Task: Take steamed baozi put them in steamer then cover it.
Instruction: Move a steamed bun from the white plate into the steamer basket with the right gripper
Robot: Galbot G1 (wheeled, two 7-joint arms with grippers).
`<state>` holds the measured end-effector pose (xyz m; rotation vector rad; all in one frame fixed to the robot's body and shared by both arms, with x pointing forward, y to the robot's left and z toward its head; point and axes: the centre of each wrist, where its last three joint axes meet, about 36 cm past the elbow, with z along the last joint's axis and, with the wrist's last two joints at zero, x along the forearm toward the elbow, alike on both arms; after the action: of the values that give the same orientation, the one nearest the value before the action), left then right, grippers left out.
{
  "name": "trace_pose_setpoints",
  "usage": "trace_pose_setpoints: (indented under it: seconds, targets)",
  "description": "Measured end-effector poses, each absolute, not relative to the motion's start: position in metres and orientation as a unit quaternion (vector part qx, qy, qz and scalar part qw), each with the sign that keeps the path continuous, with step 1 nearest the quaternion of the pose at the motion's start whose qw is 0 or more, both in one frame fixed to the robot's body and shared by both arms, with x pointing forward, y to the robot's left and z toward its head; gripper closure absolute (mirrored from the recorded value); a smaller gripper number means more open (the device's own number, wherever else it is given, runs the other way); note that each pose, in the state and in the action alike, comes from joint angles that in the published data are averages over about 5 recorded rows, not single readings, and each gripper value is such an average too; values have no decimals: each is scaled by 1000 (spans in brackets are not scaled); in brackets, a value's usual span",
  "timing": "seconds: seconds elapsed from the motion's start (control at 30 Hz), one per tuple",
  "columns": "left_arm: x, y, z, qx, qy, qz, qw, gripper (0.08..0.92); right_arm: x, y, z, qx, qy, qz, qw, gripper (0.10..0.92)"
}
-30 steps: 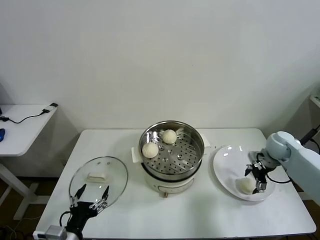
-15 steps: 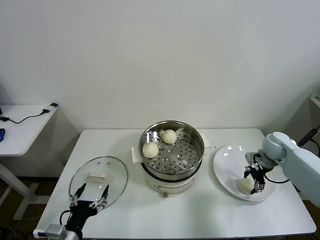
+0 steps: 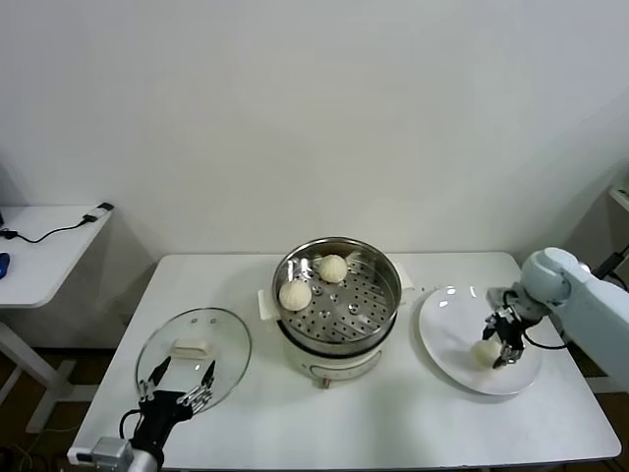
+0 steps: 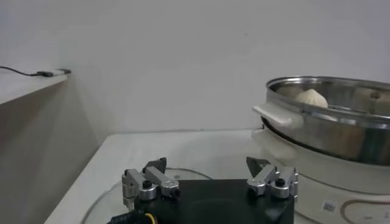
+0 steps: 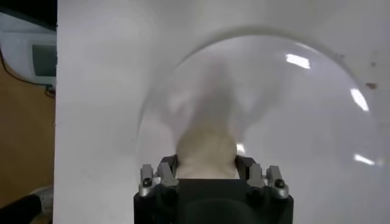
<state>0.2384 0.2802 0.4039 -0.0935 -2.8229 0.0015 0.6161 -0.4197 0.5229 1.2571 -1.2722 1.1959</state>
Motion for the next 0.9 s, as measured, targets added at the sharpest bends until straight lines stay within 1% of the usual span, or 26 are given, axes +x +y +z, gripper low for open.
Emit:
trace_pose_setpoints:
  seconds: [0.2, 0.37, 0.5, 0.7, 0.9]
  targets:
    - [241, 282, 404, -25, -988, -6, 155, 177, 654, -387, 588, 521, -531, 504, 438, 378]
    - [242, 283, 407, -19, -989, -9, 147, 177, 687, -346, 641, 532, -529, 520, 407, 377]
    - [244, 283, 410, -13, -990, -11, 140, 177, 708, -308, 673, 554, -515, 530, 384, 377]
    - [246, 281, 415, -11, -991, -10, 132, 177, 726, -241, 695, 619, -438, 569, 317, 375]
    - [247, 280, 417, -10, -992, -7, 126, 177, 725, -181, 691, 674, -326, 624, 224, 369]
